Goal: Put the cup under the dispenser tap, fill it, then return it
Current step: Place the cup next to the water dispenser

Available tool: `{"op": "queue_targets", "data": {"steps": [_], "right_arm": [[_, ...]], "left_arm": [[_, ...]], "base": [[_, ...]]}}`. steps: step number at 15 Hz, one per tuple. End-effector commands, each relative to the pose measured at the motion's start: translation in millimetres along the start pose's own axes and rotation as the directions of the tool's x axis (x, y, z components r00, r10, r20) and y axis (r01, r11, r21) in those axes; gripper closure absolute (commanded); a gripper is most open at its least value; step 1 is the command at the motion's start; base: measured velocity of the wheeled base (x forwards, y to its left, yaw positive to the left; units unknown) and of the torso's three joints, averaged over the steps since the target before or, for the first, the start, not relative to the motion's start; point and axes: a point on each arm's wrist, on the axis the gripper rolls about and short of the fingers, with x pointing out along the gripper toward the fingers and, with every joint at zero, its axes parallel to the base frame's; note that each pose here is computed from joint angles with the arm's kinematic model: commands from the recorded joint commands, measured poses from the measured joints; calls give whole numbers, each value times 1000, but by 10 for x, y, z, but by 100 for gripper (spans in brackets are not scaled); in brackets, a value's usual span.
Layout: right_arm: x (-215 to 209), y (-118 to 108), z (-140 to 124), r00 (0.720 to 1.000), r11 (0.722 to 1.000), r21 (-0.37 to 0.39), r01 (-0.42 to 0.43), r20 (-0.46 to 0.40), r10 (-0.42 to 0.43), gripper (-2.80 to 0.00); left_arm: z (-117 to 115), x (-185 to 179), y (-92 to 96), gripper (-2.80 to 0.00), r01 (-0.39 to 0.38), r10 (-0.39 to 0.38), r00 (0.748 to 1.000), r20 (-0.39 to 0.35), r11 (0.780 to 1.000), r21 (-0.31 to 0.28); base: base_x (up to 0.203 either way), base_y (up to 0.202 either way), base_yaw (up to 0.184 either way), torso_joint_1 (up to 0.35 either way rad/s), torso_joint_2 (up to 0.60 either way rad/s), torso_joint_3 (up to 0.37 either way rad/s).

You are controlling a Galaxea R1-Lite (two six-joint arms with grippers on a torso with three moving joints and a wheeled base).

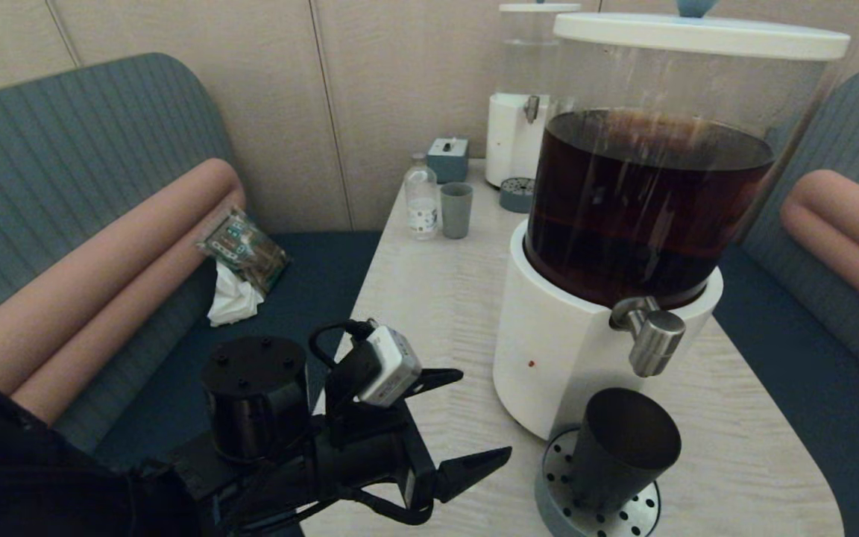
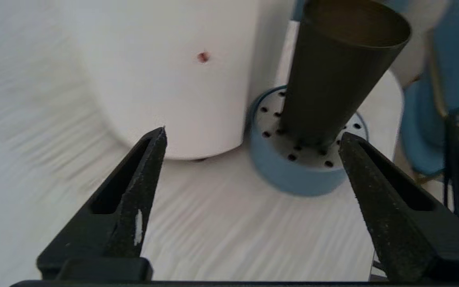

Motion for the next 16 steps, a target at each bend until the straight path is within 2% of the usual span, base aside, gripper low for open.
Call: {"op": "queue_targets", "data": {"steps": [1,6,8,16], "right_arm": [[-1,0,-18,1000,1000,0,-1,1,1,0],[-1,0,-18,1000,1000,0,-1,1,1,0],[-1,0,-18,1000,1000,0,1,1,-1,0],[-1,0,-18,1000,1000,0,1,1,-1,0]], "left_arm": [[-118,138,40,-280,26,-26,999,-21,1000,-10],[-142,292,85,-280,44,-44,999,-11,999,2],[-152,328,55,-280,83,-83,997,-6,997,8],[-202,495,-105,-280,153,-152,988,-9,988,17]], "base": [[0,0,0,0,0,0],[0,0,0,0,0,0],[0,0,0,0,0,0],[0,0,0,0,0,0]]}}
